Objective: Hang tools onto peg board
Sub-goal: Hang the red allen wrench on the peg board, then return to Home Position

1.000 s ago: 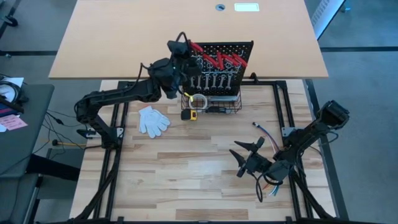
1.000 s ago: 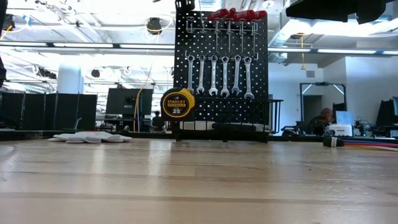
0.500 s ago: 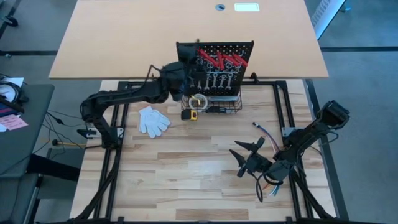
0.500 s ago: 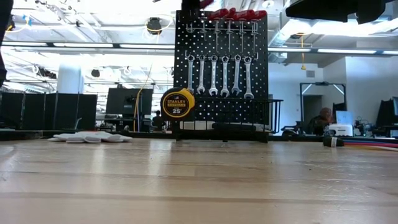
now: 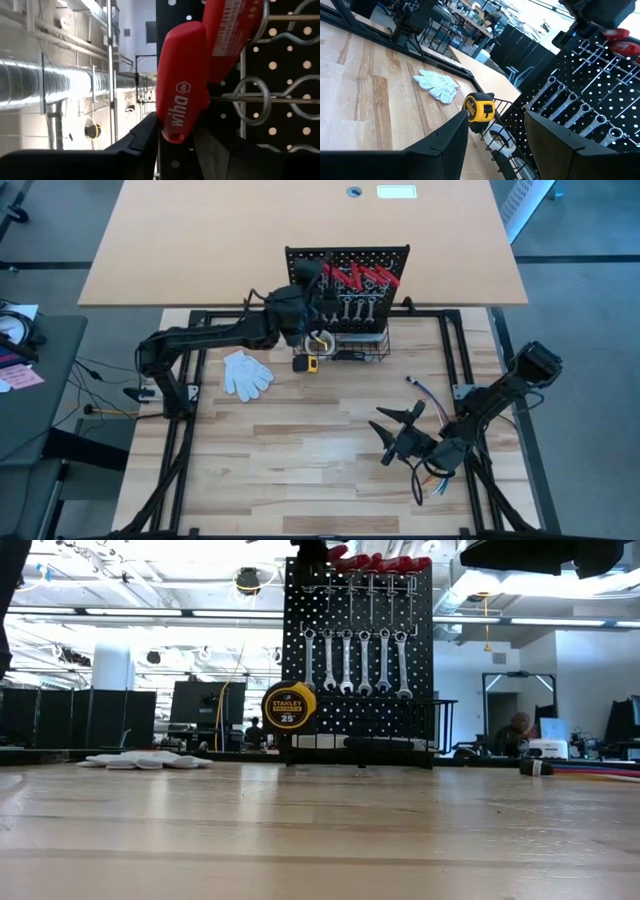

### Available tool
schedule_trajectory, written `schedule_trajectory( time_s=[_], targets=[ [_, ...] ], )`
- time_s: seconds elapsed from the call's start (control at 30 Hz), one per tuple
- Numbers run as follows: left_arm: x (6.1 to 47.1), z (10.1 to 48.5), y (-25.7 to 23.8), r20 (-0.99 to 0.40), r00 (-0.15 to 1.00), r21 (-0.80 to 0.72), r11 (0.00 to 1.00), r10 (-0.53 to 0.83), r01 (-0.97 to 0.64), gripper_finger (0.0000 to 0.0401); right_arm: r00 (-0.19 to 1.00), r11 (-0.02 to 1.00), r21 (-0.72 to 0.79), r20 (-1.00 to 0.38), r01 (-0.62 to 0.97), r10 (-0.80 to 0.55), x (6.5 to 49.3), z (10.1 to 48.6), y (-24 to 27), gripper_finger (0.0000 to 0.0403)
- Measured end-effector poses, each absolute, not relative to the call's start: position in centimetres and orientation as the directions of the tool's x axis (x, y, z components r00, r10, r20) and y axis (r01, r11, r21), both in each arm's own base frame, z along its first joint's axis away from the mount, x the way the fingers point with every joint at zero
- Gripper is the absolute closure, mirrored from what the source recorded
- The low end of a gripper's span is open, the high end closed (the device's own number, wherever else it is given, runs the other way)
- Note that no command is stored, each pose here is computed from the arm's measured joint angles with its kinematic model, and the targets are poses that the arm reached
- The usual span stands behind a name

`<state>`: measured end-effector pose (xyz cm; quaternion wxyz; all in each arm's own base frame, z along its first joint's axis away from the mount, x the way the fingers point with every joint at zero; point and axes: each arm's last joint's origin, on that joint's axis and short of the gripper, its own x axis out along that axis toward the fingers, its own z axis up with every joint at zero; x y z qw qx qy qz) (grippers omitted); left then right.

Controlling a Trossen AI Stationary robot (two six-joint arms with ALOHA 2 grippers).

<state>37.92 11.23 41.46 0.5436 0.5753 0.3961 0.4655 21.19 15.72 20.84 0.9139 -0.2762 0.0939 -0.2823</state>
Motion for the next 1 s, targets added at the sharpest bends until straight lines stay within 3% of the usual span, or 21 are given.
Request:
schedule_trajectory(
  time_s=[0.47,0.67,1.0],
  targets=[
    [38.0,41.7,10.7,0.091,0.244,0.995,-0.077,0.966,-0.067,0.0211,0.823,0.688,-0.558,-0.016,0.464,-0.568,21.2,20.8,15.7,0.02],
    [37.6,42.6,10.1,0.087,0.21,0.993,-0.068,0.974,-0.098,0.0198,0.834,0.691,-0.568,-0.015,0.447,-0.552,20.9,20.8,16.1,0.02],
    [32.2,45.8,9.0,0.02,0.18,0.908,0.057,0.984,-0.414,0.0208,0.875,0.751,-0.511,0.002,0.418,-0.485,18.8,22.6,17.3,0.02]
  ],
)
